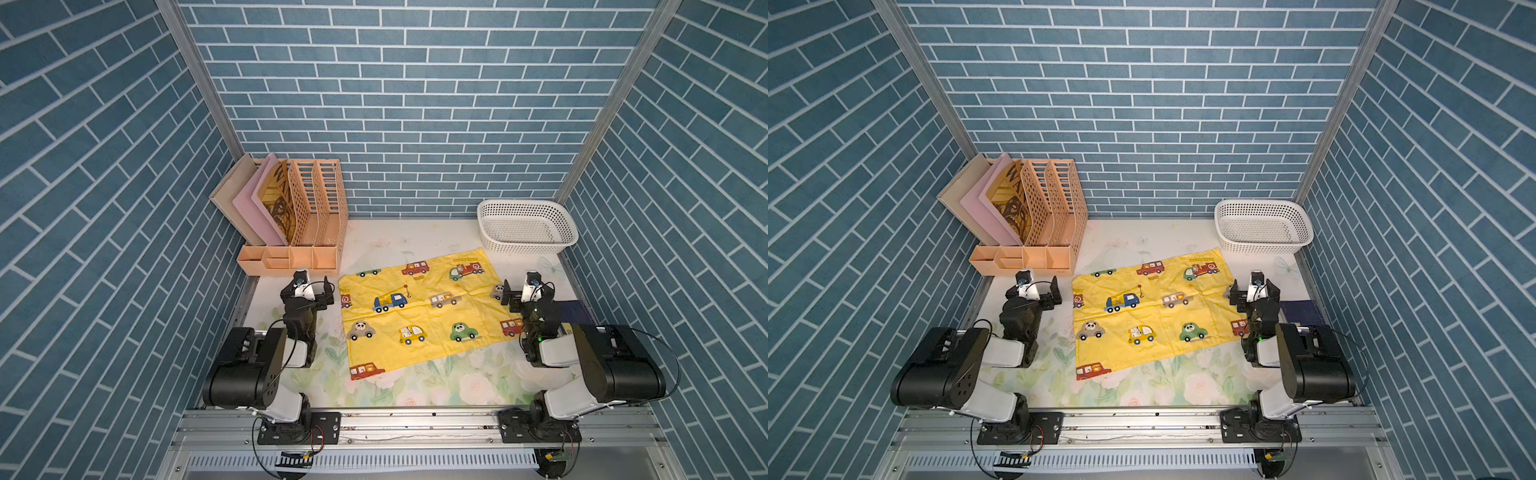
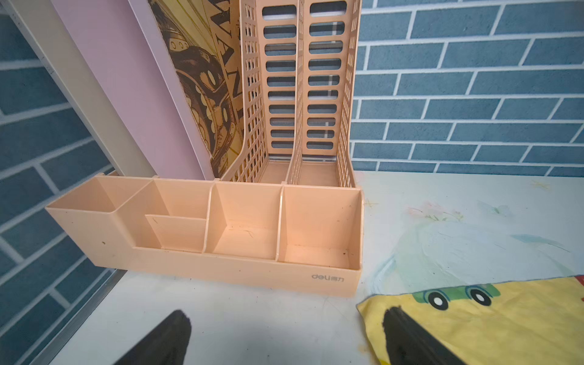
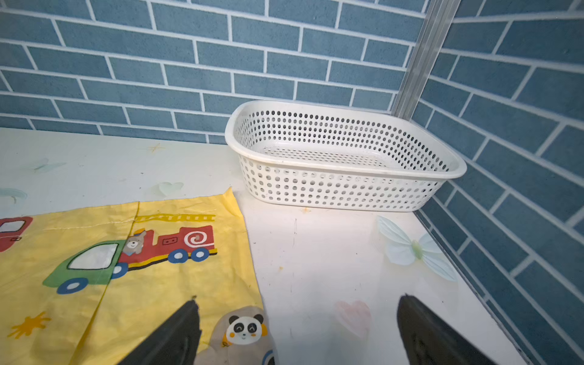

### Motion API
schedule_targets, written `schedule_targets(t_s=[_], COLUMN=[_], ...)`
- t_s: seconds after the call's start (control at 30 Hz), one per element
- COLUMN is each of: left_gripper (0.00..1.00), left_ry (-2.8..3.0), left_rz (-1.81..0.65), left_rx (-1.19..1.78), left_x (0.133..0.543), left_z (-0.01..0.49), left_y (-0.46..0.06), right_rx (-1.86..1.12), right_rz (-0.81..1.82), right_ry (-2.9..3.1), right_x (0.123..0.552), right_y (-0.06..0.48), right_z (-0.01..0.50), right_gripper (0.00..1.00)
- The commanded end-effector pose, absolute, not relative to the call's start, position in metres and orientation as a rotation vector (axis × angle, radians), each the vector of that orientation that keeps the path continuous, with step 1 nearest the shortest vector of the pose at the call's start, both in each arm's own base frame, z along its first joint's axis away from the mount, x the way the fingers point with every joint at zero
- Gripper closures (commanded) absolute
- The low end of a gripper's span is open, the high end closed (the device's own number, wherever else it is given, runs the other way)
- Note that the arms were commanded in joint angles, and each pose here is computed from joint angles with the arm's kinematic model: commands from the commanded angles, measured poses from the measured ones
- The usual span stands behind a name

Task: Roll up the pillowcase
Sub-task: Fold the pillowcase at the center of the board.

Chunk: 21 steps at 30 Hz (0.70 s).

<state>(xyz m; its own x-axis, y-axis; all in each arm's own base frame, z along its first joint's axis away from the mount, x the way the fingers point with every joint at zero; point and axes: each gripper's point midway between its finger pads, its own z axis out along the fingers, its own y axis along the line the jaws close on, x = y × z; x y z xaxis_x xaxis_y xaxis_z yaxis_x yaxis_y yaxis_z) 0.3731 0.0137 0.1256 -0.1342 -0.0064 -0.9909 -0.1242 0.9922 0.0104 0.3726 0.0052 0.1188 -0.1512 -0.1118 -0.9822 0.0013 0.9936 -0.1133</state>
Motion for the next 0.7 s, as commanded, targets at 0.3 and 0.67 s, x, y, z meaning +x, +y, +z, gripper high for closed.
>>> schedule_targets(t_s=[0.3,0.67], left_gripper=[0.0,0.13], left_ry=[1.693,1.787], left_rz=[0.092,-0.015], left_rx=[-0.094,-0.308], left_x=[0.376,0.373], left_z=[0.13,0.191], left_y=[0.012,-0.004], right_rx=[-0.061,0.217], right_rz=[-0.071,-0.027], right_ry=[1.703,1.888], right_x=[0.375,0.366], right_y=[0.007,0.003], right_z=[0.124,0.162], right_gripper=[0.0,0.02])
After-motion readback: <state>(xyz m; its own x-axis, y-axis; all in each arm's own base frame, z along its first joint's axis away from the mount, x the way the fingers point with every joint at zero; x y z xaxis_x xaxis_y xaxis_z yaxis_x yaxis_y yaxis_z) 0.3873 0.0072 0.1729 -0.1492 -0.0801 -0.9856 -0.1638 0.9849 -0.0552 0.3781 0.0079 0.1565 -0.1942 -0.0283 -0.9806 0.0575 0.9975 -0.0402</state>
